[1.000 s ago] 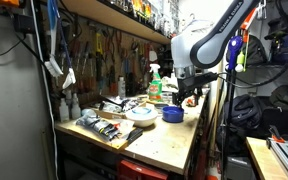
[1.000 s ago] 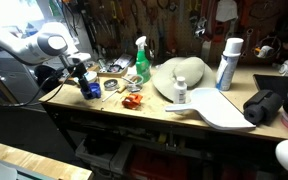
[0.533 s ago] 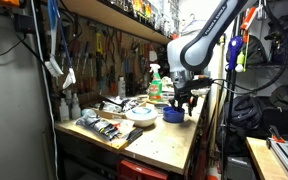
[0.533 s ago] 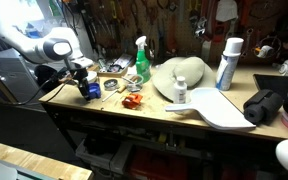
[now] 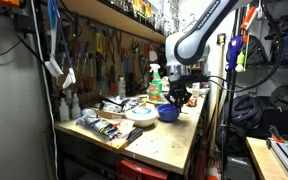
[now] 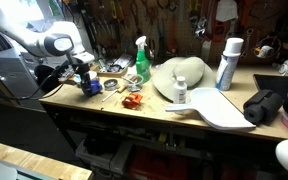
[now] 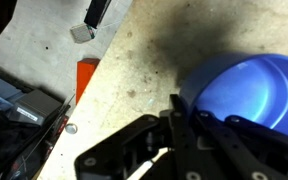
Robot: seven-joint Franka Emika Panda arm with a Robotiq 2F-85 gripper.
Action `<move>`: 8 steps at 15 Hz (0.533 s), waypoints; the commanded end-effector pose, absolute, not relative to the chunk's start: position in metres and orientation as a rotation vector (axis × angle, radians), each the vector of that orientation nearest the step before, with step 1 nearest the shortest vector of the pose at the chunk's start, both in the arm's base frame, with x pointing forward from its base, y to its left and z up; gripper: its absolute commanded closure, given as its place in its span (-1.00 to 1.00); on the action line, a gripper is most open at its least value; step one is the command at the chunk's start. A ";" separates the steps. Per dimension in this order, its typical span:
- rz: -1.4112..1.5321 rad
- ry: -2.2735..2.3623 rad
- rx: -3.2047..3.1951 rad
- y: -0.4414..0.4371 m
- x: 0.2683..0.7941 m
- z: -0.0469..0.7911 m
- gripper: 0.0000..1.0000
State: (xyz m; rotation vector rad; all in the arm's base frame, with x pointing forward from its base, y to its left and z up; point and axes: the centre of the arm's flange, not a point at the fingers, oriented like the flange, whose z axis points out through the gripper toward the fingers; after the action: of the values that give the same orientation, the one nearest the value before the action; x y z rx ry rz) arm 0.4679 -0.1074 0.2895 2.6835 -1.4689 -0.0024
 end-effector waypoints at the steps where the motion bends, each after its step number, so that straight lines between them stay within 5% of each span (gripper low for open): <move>1: 0.068 -1.485 2.736 -0.122 0.471 0.321 0.97; 8: 0.317 -1.472 2.913 -0.113 0.488 0.387 0.97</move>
State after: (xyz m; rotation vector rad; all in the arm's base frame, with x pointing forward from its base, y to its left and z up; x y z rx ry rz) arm 0.4865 -0.1352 0.3715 2.7815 -1.4854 0.2565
